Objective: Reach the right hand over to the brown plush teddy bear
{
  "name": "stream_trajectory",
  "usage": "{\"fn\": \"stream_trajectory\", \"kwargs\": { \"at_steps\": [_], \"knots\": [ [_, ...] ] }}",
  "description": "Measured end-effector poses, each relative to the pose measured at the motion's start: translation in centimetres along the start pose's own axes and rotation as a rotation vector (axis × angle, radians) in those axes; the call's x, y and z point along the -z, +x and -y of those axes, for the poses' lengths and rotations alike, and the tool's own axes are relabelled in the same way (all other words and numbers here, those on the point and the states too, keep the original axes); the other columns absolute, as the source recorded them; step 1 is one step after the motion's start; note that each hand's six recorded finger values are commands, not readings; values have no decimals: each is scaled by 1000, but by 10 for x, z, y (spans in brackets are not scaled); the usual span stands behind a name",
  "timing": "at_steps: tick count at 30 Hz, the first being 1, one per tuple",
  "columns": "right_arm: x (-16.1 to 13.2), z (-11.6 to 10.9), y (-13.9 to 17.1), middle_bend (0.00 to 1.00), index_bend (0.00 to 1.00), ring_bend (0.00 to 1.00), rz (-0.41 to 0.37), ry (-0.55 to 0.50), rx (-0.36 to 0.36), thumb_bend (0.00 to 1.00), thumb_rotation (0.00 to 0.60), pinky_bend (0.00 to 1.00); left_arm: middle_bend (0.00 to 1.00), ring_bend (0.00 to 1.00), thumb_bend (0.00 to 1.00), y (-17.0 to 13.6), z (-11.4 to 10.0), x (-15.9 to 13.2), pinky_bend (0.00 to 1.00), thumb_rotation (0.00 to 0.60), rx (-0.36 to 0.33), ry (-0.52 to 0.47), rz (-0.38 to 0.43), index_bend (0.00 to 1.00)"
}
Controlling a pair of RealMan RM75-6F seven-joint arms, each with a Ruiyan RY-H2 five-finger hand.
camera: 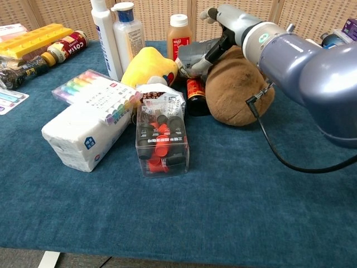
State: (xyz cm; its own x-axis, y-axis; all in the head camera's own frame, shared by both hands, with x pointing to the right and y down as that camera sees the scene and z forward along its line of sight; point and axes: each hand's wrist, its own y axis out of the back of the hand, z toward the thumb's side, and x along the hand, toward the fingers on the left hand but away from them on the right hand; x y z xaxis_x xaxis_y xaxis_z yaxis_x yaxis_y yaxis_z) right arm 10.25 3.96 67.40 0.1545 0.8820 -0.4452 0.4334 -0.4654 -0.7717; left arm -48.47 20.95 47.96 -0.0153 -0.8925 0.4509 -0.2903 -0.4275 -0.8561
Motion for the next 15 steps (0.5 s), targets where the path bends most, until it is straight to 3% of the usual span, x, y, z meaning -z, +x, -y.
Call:
{"fn": "stream_trajectory", "kwargs": {
  "at_steps": [2, 5, 11, 15],
  "knots": [
    [1, 3, 0, 37, 0, 0, 2, -2, 10, 0, 600, 130, 0, 0, 0, 0, 0, 0, 0, 600, 2, 0, -1, 123],
    [3, 7, -2, 238, 31, 62, 3, 5, 24, 0, 600, 300, 0, 0, 0, 1, 1, 1, 0, 600, 4, -2, -1, 122],
    [7, 14, -5, 628, 326, 394, 4, 28, 44, 0, 600, 611, 0, 0, 0, 1, 0, 1, 0, 600, 2, -5, -2, 122],
    [5, 15, -5, 761, 441, 496, -9, 33, 61, 22, 600, 720, 0, 0, 0, 1, -1, 2, 0, 600, 1, -7, -2, 122]
  ]
}}
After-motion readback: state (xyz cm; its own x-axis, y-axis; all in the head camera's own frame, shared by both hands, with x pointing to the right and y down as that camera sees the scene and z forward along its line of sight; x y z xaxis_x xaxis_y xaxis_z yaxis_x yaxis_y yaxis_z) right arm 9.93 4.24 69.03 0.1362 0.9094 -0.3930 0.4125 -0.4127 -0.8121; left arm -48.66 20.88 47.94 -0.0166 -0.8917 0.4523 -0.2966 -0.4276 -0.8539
